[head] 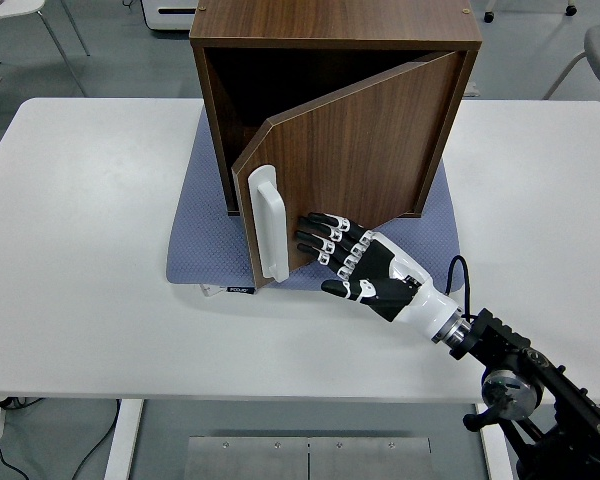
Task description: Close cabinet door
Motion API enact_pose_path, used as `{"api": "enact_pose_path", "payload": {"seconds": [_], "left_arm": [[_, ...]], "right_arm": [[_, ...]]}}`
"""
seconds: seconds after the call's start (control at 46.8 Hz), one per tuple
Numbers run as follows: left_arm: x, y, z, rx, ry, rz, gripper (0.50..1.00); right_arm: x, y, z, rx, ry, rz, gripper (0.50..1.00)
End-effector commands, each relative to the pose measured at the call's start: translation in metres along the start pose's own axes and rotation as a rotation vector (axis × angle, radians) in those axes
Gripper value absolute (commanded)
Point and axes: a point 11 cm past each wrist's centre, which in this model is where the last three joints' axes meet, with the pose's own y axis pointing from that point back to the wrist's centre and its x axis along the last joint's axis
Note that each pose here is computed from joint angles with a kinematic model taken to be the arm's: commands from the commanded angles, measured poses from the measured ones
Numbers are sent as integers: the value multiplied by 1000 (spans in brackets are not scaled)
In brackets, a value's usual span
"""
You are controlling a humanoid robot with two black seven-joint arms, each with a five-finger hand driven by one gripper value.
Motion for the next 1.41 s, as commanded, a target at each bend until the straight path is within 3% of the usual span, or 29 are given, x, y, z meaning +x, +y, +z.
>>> {"api": "enact_pose_path", "payload": {"seconds": [0.0,0.278,0.641,1.175,1.389], "left_arm": [[0,0,0,0,-1,-1,1000],[0,0,0,0,-1,-1,1000],[0,0,0,0,1,0,1000],[0,0,0,0,-1,1,1000],[0,0,0,0,-1,0,1000]], "right_arm": [[0,-1,-2,5,3,-3,1000],[1,-7,-9,17,18,-13,1000],[9,-20,-25,64,48,-19,1000],[20,-33,-30,38,76,-19,1000],[16,-42,-34,30,92,-45,1000]]}}
